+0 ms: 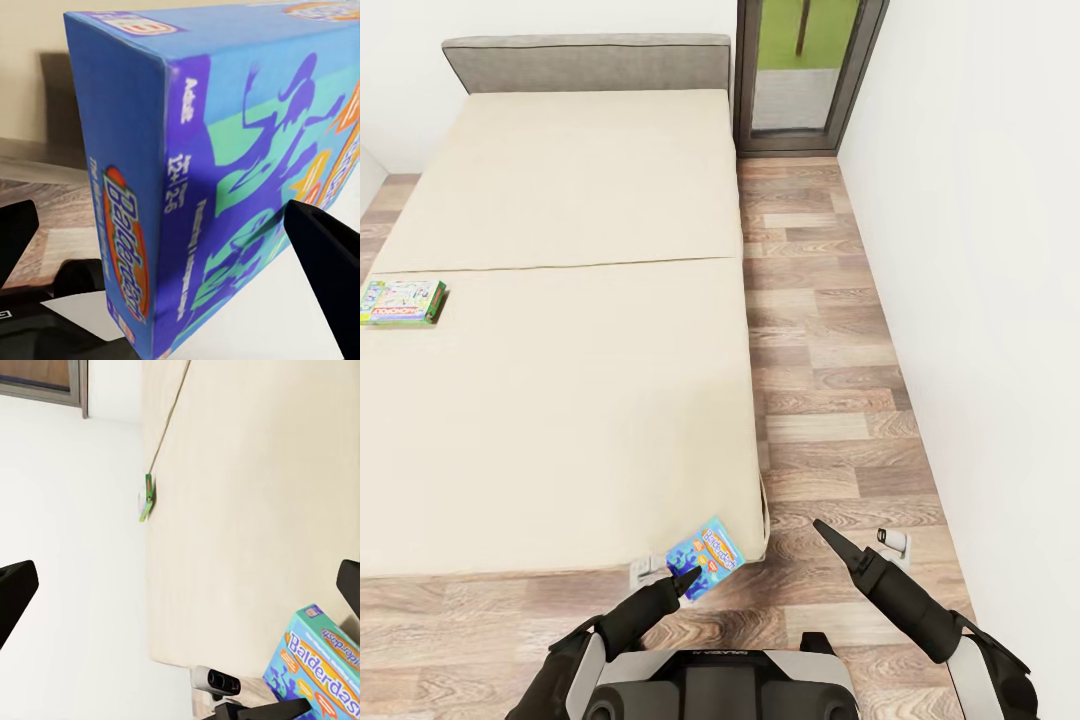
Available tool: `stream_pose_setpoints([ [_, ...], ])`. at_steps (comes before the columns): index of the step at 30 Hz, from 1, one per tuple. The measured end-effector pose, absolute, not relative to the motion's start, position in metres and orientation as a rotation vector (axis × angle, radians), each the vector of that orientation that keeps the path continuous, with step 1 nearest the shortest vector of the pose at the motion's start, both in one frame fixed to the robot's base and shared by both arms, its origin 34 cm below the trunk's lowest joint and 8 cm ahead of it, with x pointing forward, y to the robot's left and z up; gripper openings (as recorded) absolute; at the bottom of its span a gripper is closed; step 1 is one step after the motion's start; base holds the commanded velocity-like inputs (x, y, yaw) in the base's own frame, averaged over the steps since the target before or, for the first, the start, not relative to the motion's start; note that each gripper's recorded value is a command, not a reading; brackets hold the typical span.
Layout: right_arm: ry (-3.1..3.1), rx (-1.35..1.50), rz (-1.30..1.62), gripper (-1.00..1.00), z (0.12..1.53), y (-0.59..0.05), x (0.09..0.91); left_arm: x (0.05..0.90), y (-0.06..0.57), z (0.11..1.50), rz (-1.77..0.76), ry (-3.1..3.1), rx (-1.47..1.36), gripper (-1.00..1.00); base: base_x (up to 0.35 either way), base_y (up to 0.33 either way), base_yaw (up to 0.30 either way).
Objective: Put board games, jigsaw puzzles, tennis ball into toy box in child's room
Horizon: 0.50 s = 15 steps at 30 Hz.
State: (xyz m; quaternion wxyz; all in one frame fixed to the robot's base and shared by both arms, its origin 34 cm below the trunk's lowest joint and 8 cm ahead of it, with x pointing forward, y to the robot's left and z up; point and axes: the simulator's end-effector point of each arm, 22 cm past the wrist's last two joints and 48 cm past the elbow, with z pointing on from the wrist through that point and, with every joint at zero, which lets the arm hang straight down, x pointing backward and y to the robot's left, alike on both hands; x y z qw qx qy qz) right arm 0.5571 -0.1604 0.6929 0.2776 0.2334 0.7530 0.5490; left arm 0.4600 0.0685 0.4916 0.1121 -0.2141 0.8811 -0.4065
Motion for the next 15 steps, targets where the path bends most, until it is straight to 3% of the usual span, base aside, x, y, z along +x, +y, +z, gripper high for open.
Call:
stream_pose_setpoints([
  [15,2.021,0.626,1.473,1.0,0.6988,-0.1606,0.5568,0.4619,0.068,0.4985,-1.196,2.576,-0.632,-1.0,0.0,0.0,0.0],
])
